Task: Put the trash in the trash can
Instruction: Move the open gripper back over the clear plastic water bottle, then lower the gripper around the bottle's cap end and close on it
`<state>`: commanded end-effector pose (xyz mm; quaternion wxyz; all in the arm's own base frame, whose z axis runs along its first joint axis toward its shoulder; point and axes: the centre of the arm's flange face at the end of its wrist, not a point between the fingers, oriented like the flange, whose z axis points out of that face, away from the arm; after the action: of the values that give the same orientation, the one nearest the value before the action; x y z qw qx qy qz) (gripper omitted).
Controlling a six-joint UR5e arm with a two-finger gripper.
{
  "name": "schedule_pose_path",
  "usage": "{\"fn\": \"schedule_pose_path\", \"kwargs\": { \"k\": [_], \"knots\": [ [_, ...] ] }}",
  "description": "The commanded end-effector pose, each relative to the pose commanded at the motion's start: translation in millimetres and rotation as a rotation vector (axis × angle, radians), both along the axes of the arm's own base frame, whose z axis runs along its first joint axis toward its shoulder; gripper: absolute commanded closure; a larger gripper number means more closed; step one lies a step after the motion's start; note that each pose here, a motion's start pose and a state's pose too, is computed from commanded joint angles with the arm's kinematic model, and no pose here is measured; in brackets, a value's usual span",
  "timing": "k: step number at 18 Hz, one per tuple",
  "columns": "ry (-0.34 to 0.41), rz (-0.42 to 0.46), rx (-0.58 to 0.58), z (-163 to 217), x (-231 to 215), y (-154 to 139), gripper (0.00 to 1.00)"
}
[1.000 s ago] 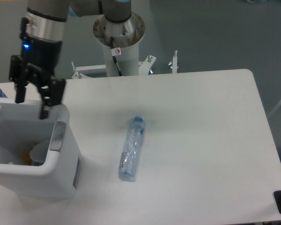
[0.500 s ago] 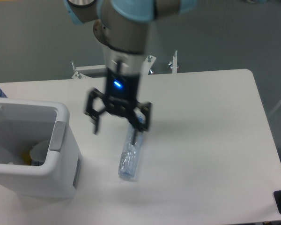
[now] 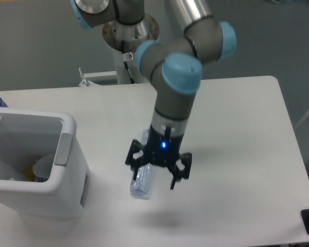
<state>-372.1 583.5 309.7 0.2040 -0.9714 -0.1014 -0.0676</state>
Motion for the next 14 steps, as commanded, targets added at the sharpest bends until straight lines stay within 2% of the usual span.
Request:
{"fn": "schedule_pose_path", "kwargs": {
  "k": [6, 10, 14],
  "knots": [
    [-0.117, -0.032, -0.154, -35, 7, 9, 0.01],
    [-0.105, -0.066, -0.211, -49, 16, 11, 0.01],
    [-0.133, -0.099, -0.256, -57, 22, 7, 0.01]
  ]
}}
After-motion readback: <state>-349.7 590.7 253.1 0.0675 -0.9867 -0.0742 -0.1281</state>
